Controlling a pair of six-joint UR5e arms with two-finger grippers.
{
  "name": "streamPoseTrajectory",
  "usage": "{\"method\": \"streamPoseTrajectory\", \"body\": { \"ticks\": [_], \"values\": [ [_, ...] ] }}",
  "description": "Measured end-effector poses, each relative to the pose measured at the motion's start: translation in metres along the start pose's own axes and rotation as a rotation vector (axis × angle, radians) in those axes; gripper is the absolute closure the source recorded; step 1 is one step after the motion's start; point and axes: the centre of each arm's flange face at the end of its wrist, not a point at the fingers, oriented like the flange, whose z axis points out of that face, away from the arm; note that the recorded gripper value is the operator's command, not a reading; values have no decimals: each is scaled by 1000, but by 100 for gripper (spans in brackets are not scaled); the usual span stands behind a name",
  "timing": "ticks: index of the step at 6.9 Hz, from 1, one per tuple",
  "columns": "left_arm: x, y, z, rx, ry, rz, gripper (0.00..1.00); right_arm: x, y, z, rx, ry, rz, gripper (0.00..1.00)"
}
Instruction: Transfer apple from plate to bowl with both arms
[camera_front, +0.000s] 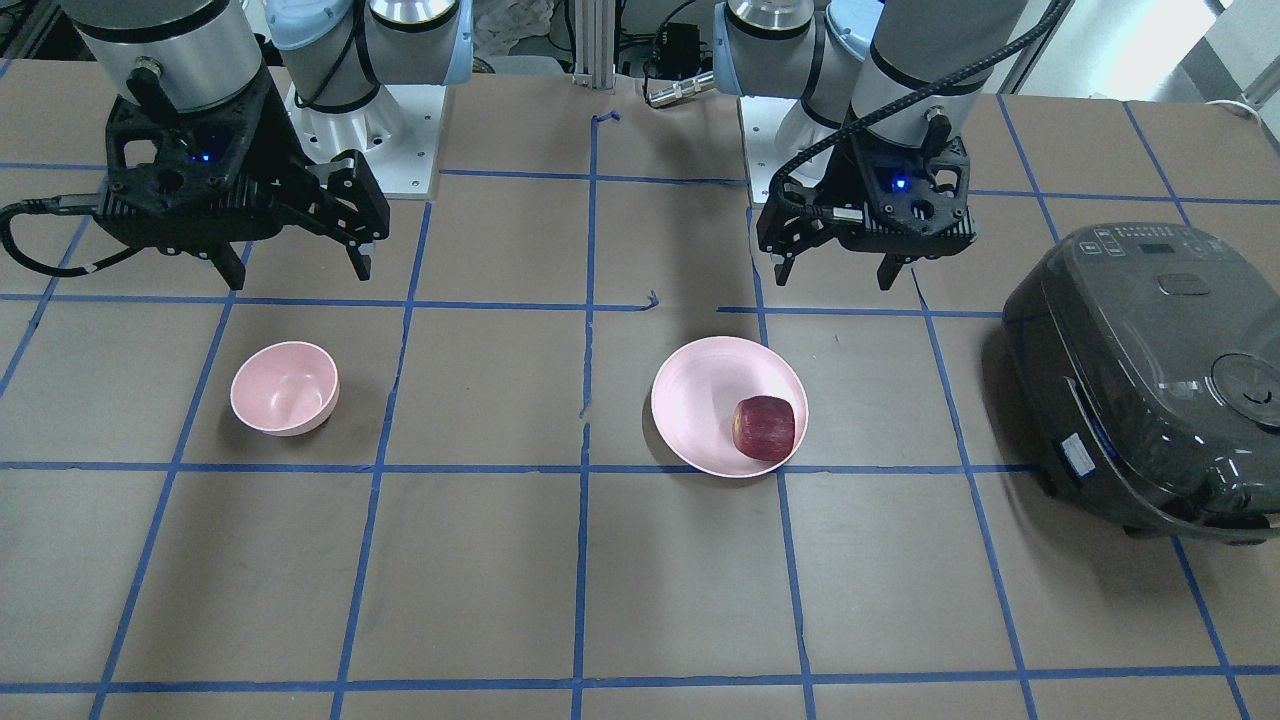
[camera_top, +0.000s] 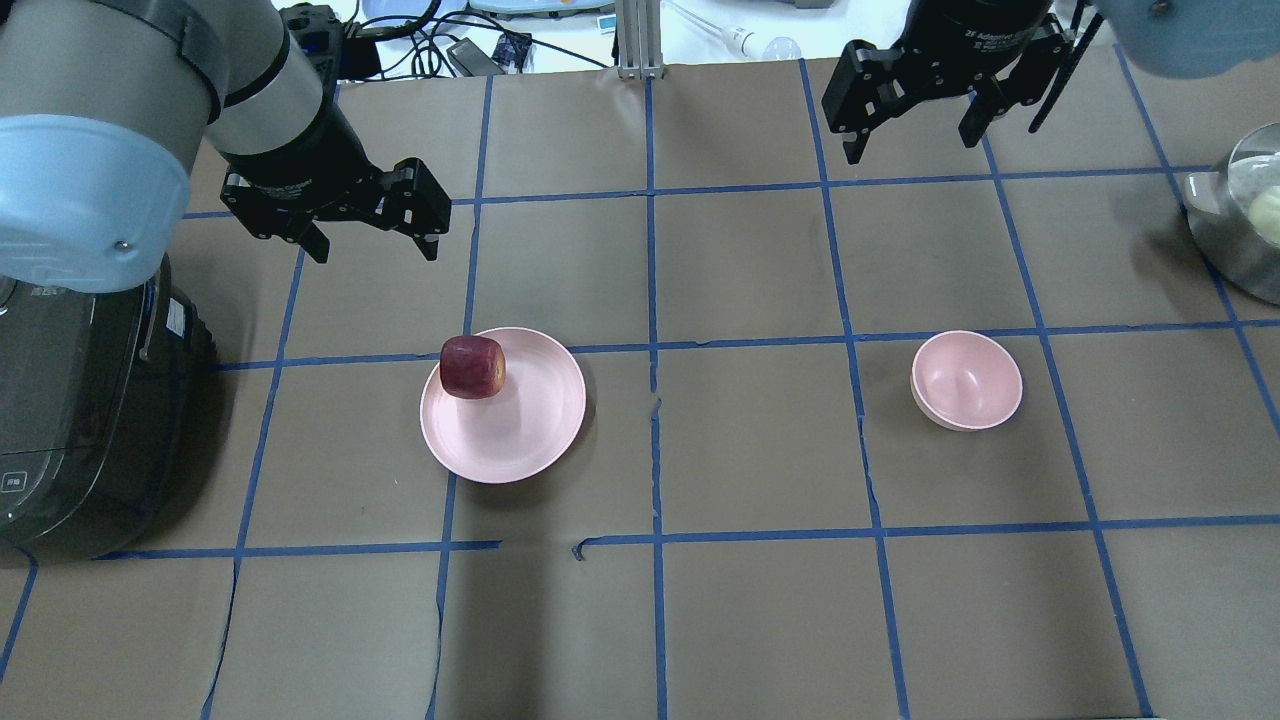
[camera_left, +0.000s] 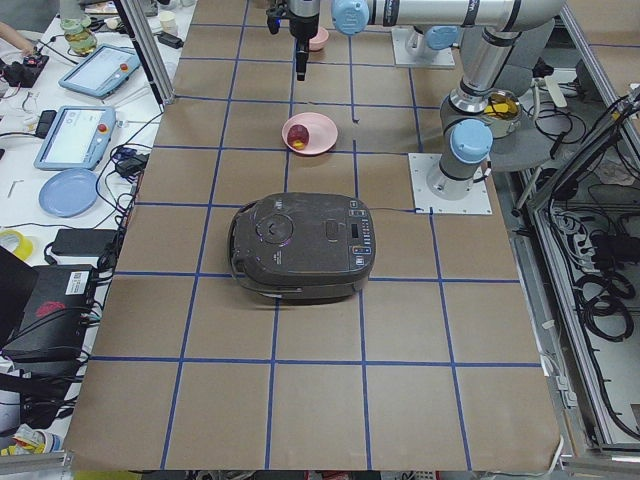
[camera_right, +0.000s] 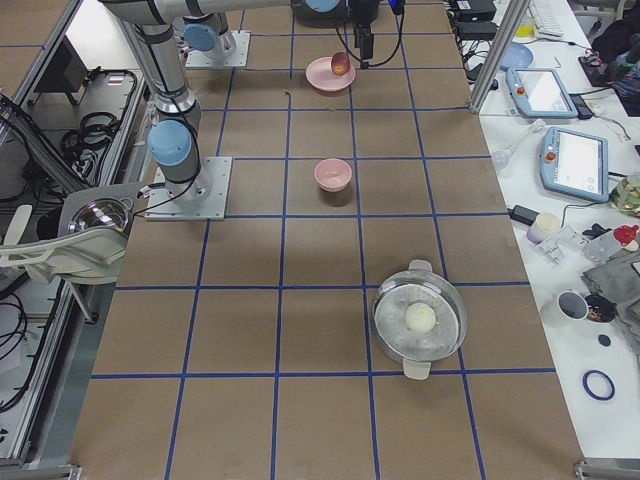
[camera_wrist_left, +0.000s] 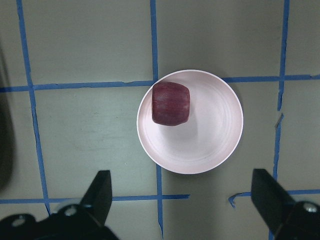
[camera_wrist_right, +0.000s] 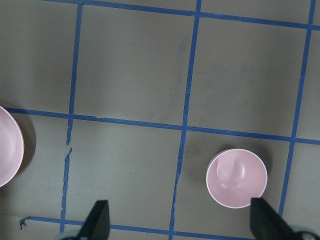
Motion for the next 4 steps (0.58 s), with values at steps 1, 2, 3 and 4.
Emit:
{"method": "streamPoseTrajectory", "body": {
  "ticks": [1,2,3,4],
  "values": [
    [1,0,0,1,0,3,0,0,0,0,0,0,0,0],
    [2,0,1,2,0,4,0,0,0,-1,1,0,0,0],
    [2,0,0,2,1,5,0,0,1,-1,0,0,0,0],
    [2,1,0,3,1,6,0,0,1,-1,0,0,0,0]
  ]
}}
